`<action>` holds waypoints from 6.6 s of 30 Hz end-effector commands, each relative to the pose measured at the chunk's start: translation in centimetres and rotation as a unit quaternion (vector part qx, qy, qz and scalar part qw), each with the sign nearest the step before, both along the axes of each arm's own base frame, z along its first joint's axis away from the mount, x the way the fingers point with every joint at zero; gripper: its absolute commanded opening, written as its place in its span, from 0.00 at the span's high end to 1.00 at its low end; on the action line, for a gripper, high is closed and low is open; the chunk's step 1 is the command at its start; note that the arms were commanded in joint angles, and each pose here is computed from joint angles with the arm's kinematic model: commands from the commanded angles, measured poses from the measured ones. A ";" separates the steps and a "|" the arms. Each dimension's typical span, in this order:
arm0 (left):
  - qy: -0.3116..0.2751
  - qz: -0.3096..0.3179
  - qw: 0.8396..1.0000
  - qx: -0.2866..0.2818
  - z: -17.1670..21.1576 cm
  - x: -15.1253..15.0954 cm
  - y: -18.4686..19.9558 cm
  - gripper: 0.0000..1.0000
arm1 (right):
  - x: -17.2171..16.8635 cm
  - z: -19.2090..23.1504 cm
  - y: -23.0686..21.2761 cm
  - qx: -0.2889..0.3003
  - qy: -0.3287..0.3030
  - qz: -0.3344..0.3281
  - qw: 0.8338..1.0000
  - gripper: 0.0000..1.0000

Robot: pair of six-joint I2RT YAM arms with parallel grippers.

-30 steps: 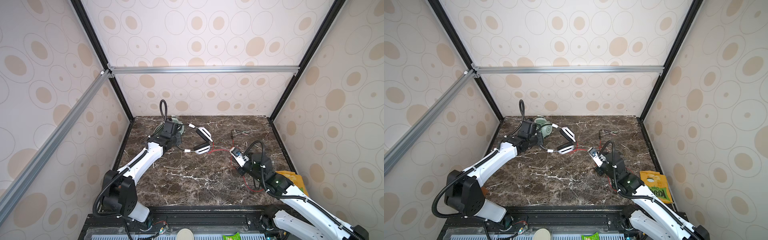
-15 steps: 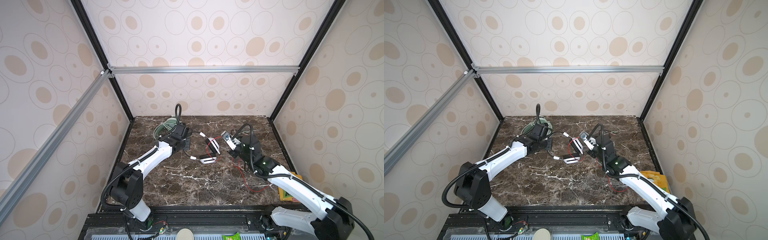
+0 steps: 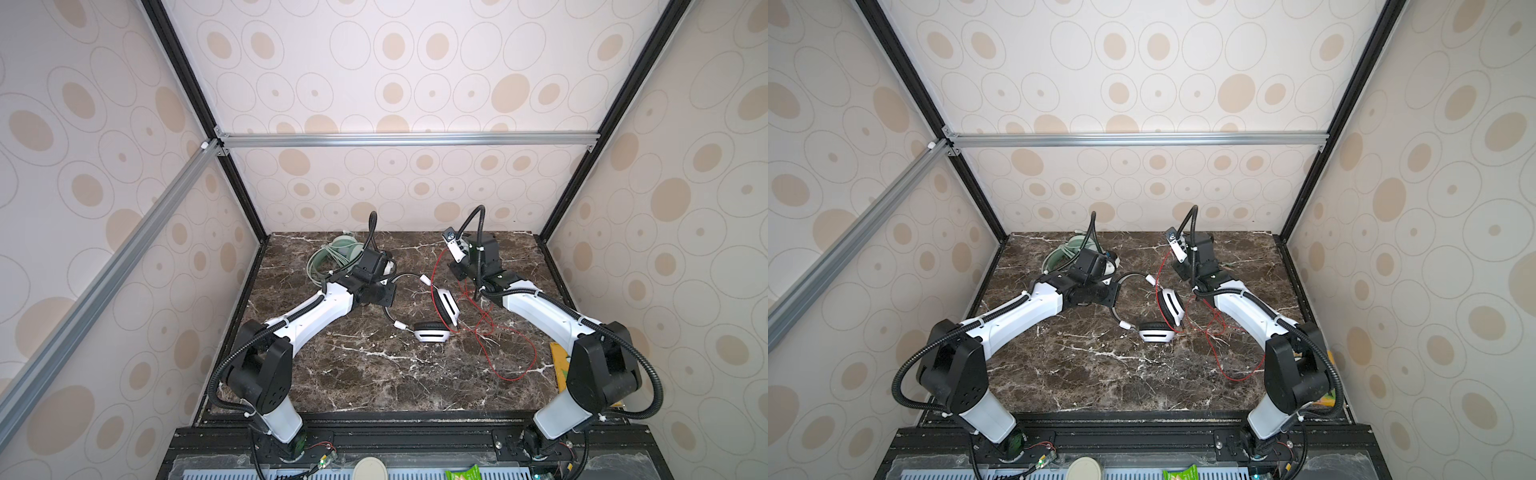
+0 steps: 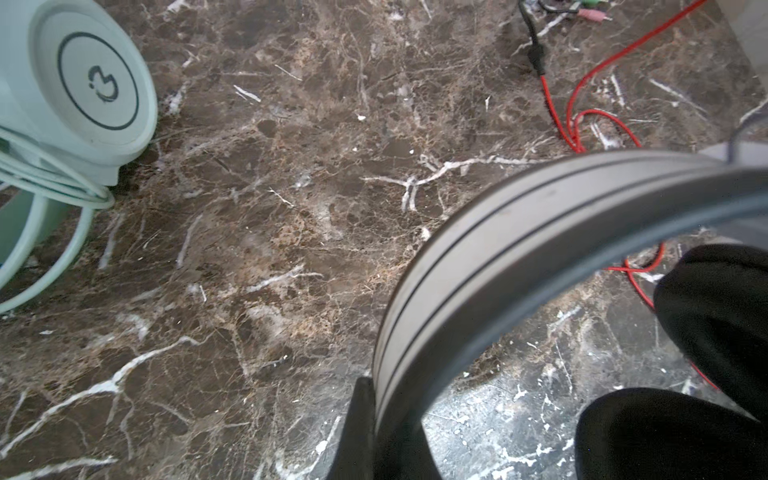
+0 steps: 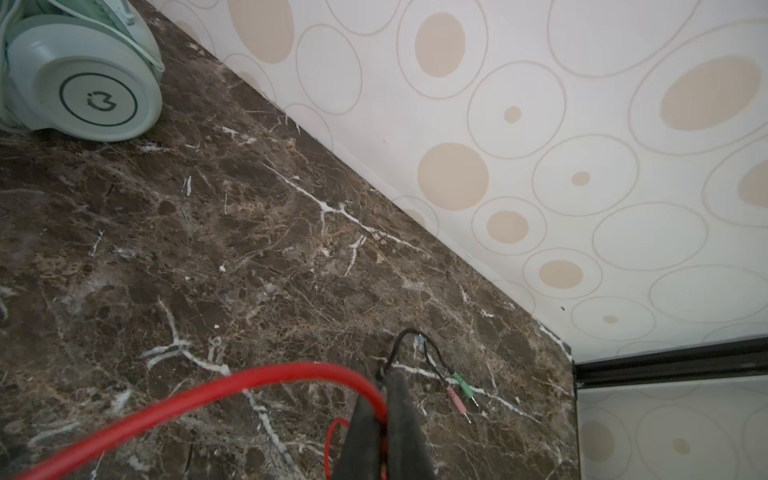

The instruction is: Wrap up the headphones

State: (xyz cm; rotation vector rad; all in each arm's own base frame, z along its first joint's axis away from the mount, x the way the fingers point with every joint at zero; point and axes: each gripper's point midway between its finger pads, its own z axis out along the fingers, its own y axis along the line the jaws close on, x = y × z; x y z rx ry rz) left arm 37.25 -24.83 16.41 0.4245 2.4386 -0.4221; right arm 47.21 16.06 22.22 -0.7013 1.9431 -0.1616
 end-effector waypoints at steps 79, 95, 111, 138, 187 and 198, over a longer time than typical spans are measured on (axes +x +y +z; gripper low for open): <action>-0.113 -0.002 0.876 -0.469 18.9 1.1 9.0 1.00 | -7.0 -12.9 10.6 0.239 0.212 0.250 0.914 0.70; -0.092 0.258 0.890 -0.364 14.8 4.5 16.3 1.00 | -12.2 -10.8 11.5 0.094 0.171 0.268 0.943 0.97; -0.125 0.513 0.823 -0.212 12.2 2.7 24.9 1.00 | -24.3 -5.7 13.3 -0.097 0.061 0.352 0.929 1.00; -0.221 0.228 0.941 0.117 11.4 2.2 9.6 1.00 | -14.7 12.8 8.5 -0.046 -0.115 0.154 0.980 1.00; -0.208 0.039 0.947 -0.243 17.0 1.1 8.1 1.00 | -10.0 -4.8 1.5 0.332 0.131 0.116 0.927 0.50; -0.220 0.078 0.940 -0.250 17.7 1.9 11.0 1.00 | -10.5 -7.4 3.2 0.327 0.167 0.138 0.920 0.54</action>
